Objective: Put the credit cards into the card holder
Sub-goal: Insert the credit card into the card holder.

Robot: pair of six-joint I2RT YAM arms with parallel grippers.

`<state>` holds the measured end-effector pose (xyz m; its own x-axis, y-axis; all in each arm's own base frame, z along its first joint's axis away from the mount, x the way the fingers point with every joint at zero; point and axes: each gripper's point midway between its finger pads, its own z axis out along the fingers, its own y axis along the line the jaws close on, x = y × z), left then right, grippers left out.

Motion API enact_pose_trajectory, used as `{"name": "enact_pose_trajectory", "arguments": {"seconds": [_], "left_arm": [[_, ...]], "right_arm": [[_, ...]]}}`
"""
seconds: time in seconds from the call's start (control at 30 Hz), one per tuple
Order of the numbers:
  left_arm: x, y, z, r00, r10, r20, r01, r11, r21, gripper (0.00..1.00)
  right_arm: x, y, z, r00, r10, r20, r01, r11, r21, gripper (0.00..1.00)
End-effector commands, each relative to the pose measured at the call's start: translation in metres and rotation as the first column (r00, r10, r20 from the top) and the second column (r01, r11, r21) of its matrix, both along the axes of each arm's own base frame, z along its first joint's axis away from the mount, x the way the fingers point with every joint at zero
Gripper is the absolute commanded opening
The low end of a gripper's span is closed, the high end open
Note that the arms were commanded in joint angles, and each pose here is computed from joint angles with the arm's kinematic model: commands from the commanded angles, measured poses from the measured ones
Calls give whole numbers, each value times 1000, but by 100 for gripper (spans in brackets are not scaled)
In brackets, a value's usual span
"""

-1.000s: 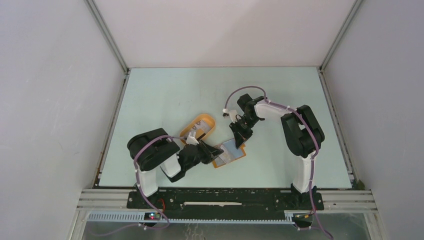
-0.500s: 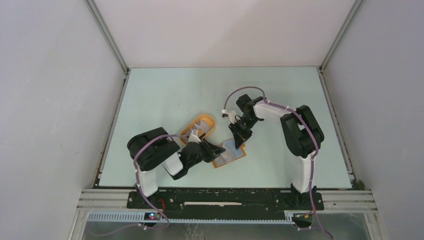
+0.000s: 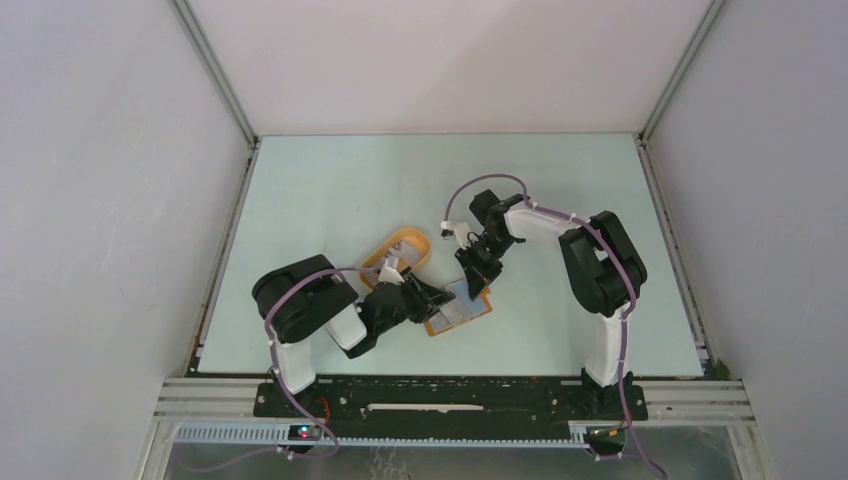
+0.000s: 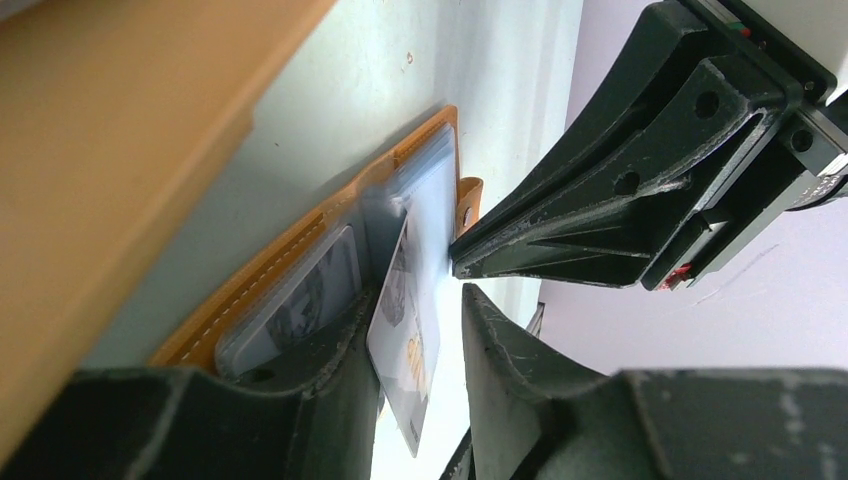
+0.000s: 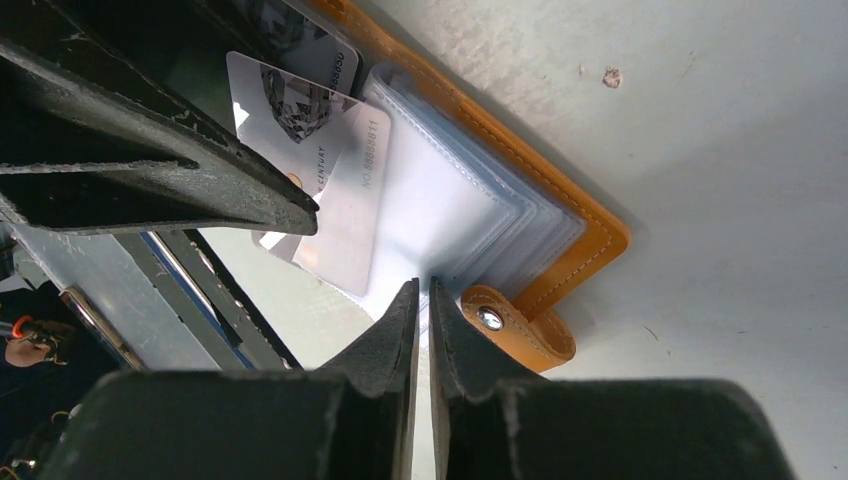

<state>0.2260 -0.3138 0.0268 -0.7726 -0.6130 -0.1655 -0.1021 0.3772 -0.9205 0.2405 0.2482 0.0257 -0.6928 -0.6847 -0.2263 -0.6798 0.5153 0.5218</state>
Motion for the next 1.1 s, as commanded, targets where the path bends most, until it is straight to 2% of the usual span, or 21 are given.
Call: {"name": "enact_pose_trajectory", "arguments": {"seconds": [0.0,0.27,0.4,0.53,0.63,0.7,0.77,0.87,0.93,1.0,1.07], "left_arm": [[-6,8,-21,1000,-17,-19,19,995,99,40],[-10,14,-24,1000,-19,-15,21,993,119,42],[-9,12,-26,1000,-24,-17,26,993,116,43],[-4,10,-25,1000,-18,-11,19,994,106,43],[-3,11,-24,1000,-15,-7,16,994,106,43],[-6,11,-24,999,-32,-12,33,994,103,43],[-6,11,-24,999,-35,-13,36,994,103,43],[-6,12,-25,999,-38,-13,39,994,103,43],[-6,12,-26,999,-39,-12,40,994,104,43],[-6,12,-26,999,-42,-11,43,994,100,43],[-6,12,-27,999,-43,-12,44,994,99,43]], "right_arm": [[13,7,21,996,19,84,-23,999,41,14],[19,6,37,991,17,132,-28,996,80,15],[13,11,56,987,40,155,-64,986,155,16],[0,20,80,974,105,200,-157,951,266,16],[-15,24,98,935,184,304,-282,906,317,16],[-27,28,106,876,243,417,-393,861,322,16],[-41,33,113,778,301,552,-521,800,298,17],[-61,42,113,563,355,746,-702,682,206,19],[-72,49,104,413,374,830,-778,618,109,20],[-73,58,100,296,379,877,-808,589,18,21],[-68,67,94,240,392,888,-800,598,-48,21]]}}
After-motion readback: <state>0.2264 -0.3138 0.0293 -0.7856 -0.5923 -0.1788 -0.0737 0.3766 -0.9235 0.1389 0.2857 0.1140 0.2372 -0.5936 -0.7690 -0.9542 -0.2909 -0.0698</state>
